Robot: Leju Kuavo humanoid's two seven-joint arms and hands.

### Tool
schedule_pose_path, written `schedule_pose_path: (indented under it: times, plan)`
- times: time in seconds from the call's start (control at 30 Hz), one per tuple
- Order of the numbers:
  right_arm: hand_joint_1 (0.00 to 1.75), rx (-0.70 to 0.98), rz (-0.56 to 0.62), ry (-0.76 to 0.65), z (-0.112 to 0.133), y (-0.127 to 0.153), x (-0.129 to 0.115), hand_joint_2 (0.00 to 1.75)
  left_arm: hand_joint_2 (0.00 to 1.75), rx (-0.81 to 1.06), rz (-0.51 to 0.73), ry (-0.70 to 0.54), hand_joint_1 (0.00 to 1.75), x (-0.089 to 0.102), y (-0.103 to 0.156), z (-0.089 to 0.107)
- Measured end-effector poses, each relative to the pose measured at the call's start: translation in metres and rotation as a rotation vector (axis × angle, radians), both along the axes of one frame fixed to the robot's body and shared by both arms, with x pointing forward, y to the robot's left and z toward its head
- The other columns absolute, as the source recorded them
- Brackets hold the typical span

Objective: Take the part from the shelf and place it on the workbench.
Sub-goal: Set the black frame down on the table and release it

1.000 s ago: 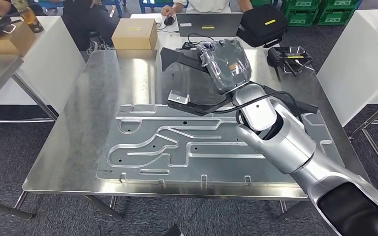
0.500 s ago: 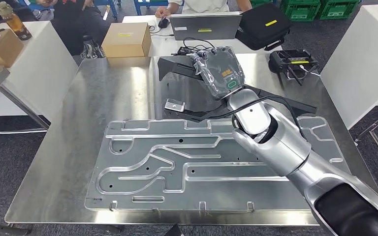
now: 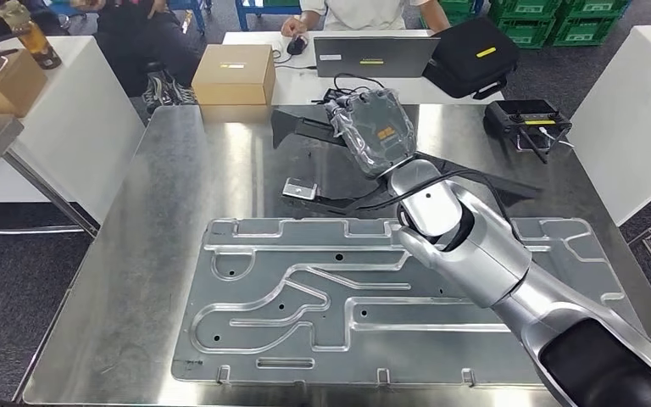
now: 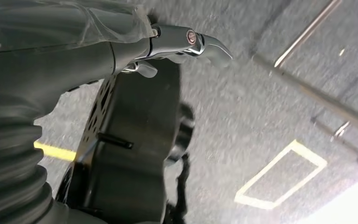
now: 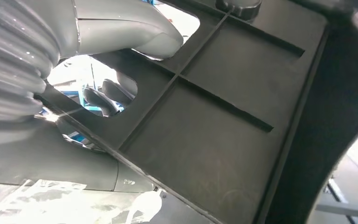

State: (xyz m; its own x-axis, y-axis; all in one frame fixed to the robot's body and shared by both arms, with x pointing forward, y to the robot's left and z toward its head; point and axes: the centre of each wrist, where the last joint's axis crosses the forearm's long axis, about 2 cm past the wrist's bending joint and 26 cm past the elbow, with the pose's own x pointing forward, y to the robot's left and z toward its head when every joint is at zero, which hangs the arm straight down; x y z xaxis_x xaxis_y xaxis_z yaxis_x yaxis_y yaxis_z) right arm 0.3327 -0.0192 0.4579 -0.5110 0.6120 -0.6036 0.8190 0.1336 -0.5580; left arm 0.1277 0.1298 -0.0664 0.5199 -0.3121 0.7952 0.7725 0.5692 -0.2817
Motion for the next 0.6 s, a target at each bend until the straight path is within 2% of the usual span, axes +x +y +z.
schedule_pose_path:
  times: [0.13,0.27,0.6]
  plan:
    - [0.0,-0.01,-0.004,-0.005,0.003,0.0006,-0.001,0.0,1.75,0.052,0.026,-0.114,0.0,0.0045,0.0016,0.0002]
    - [0.0,-0.017,-0.007,-0.006,0.0046,0.001,-0.0027,0.0,0.0,0.119,0.035,-0.191,0.0,0.0078,0.0042,0.0001]
    - [0.0,-0.024,-0.004,-0.006,0.004,0.0017,-0.0041,0.0,0.0,0.06,-0.022,-0.068,0.0,0.0045,0.0036,-0.0002]
